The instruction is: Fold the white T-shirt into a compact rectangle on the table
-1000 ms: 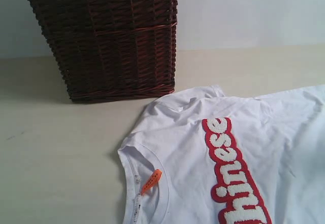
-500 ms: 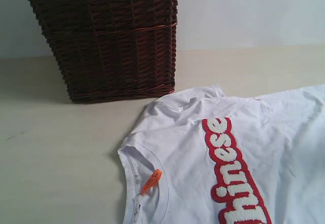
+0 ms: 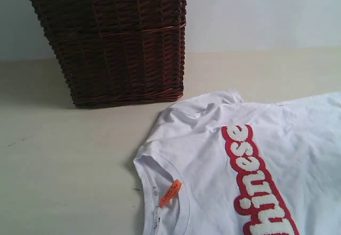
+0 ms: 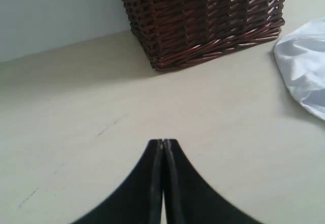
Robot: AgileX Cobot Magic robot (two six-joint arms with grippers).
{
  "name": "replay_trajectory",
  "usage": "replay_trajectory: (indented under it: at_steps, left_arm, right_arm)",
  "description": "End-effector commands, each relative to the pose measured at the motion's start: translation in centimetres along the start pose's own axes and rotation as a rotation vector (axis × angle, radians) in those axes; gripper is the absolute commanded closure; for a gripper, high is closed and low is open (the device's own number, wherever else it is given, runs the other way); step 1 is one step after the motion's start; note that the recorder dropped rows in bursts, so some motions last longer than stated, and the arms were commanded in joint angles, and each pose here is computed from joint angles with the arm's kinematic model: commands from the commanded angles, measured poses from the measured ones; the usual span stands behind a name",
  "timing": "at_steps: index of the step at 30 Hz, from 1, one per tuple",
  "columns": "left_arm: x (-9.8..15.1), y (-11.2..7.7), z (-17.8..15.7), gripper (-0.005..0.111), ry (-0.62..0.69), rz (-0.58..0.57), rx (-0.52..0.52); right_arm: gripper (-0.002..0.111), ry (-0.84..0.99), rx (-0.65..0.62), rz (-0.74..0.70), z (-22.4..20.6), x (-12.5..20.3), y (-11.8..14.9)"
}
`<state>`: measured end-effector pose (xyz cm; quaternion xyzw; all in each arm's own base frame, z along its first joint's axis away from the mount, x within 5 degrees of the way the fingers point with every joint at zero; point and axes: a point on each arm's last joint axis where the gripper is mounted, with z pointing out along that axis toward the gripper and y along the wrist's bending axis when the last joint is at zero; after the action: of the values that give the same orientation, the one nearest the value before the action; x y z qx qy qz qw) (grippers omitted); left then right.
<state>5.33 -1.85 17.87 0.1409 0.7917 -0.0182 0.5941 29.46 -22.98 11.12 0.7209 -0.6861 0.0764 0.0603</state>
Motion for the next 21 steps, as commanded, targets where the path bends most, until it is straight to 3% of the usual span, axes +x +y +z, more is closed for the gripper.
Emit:
replay_trajectory:
  at_steps: [1, 6, 8, 21]
  left_arm:
    - [-0.19, 0.07, -0.08, 0.107, -0.015, -0.001, -0.009]
    - [-0.19, 0.07, -0.08, 0.107, -0.015, -0.001, -0.009]
    - [-0.19, 0.07, -0.08, 0.107, -0.015, -0.001, -0.009]
    - [-0.19, 0.07, -0.08, 0.107, -0.015, -0.001, -0.009]
  right_arm:
    - [0.045, -0.017, -0.036, 0.008, 1.68, -0.23, 0.41]
    - [0.099, -0.029, -0.066, 0.004, 1.67, -0.35, 0.68]
    - [0.108, -0.029, -0.066, 0.004, 1.67, -0.35, 0.68]
    - [0.108, -0.071, -0.140, 0.006, 1.58, -0.73, 1.35]
